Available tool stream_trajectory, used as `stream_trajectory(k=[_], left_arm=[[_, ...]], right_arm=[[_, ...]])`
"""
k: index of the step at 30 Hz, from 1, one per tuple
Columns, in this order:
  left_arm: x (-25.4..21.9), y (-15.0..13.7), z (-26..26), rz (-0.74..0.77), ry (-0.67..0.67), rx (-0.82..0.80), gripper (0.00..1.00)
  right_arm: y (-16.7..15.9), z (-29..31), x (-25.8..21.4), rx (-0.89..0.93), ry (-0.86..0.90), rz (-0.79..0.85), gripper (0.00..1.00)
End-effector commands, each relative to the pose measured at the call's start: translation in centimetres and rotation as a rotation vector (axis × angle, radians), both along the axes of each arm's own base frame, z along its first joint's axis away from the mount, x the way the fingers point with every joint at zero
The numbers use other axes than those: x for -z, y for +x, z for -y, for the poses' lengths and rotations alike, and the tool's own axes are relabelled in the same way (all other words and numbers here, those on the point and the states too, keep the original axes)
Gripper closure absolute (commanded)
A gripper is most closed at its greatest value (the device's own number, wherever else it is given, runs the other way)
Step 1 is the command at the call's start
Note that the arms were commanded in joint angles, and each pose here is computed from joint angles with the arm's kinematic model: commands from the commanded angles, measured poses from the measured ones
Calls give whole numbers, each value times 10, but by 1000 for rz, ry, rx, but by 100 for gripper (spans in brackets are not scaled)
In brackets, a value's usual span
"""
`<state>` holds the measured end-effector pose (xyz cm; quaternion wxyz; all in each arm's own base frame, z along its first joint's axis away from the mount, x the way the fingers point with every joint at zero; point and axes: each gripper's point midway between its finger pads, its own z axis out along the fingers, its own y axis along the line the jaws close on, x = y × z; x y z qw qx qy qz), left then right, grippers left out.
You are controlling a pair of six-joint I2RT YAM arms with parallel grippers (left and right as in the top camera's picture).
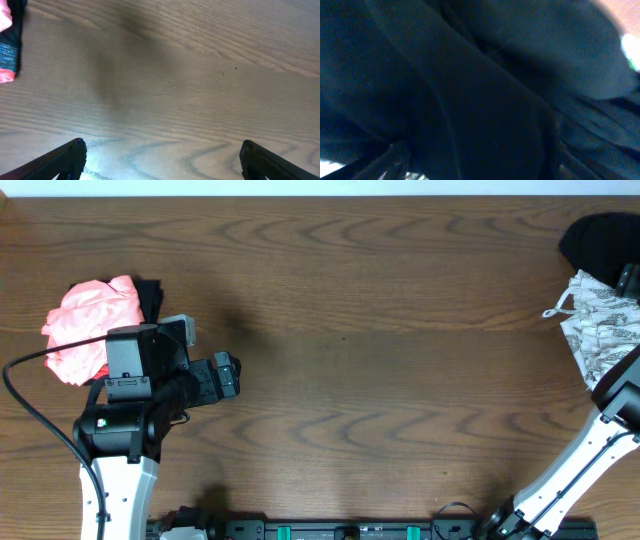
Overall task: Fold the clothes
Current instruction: 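Reach the right gripper to the black garment at the right edge, then grasp the black garment with the right gripper and drag it to center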
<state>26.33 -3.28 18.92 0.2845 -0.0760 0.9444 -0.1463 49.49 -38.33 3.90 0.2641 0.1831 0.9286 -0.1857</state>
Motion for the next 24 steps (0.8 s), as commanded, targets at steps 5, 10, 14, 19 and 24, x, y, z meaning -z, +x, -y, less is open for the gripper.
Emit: stream_trajectory(k=[5, 10, 14, 19, 24], left_arm=[[-13, 5, 2, 30, -10, 4, 2], [-13, 5, 2, 30, -9, 4, 2], [-13, 5, 2, 30, -9, 4, 2], [-13, 5, 2, 30, -9, 4, 2], [-13, 5, 2, 30, -9, 5, 2]], right_arm=[[-2, 16, 1, 90, -31, 23, 71], [8, 9, -37, 87, -54, 86, 99], [26, -13, -116, 35, -118, 205, 99], [35, -78, -252, -102, -183, 405, 99], [20, -156, -339, -261, -162, 534, 99]])
